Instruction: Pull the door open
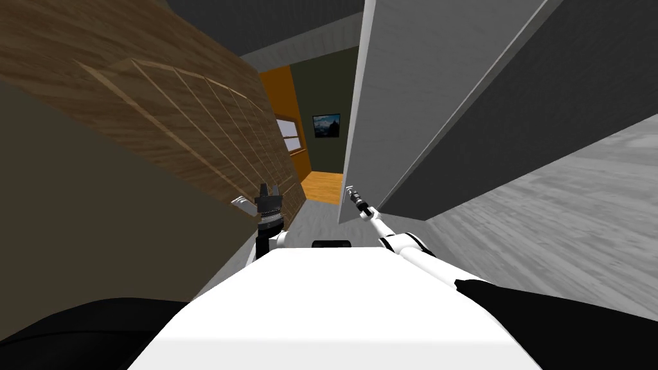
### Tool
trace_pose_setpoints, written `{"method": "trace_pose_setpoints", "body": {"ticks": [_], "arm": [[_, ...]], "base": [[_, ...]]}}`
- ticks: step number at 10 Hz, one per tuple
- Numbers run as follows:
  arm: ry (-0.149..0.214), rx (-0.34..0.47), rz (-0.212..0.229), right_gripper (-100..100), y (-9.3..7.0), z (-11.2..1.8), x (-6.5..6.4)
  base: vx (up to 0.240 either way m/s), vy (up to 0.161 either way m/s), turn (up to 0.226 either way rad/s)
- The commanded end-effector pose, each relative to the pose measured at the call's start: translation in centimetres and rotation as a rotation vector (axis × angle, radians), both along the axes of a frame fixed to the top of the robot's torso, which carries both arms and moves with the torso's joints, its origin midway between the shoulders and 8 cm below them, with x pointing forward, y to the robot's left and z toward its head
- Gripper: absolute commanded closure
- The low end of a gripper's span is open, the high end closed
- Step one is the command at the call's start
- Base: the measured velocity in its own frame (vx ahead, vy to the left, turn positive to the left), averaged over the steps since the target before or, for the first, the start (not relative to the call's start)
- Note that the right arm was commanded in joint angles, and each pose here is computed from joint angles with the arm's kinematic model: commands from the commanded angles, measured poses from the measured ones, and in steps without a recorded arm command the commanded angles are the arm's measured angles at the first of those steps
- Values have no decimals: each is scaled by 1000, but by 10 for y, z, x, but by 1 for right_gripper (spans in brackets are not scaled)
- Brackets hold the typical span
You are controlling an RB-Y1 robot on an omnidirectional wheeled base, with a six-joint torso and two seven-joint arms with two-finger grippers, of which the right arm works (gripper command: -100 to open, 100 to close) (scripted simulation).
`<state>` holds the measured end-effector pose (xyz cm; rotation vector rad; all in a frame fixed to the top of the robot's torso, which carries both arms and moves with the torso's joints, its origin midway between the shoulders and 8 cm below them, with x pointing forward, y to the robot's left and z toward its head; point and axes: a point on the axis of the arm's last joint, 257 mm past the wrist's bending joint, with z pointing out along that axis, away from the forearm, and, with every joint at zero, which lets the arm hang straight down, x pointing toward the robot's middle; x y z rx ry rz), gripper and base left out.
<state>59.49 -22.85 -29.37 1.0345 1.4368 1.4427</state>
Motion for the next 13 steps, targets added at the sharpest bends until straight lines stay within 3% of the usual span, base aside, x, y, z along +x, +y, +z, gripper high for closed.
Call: {"method": "trace_pose_setpoints", "body": {"ticks": [1,4,5,6,13], "arm": [[4,-1,35,100,6,-3,-5],[6,0,95,100,20,-2,-12],[8,-2,86,100,19,-5,-11],[10,-1,126,100,27,-7,-19],[5,-1,304,100,54,-2,-47]], "base": [[-212,-154,44],[-192,-180,33],[-85,-88,27],[-87,-107,-3],[-145,-162,1]]}}
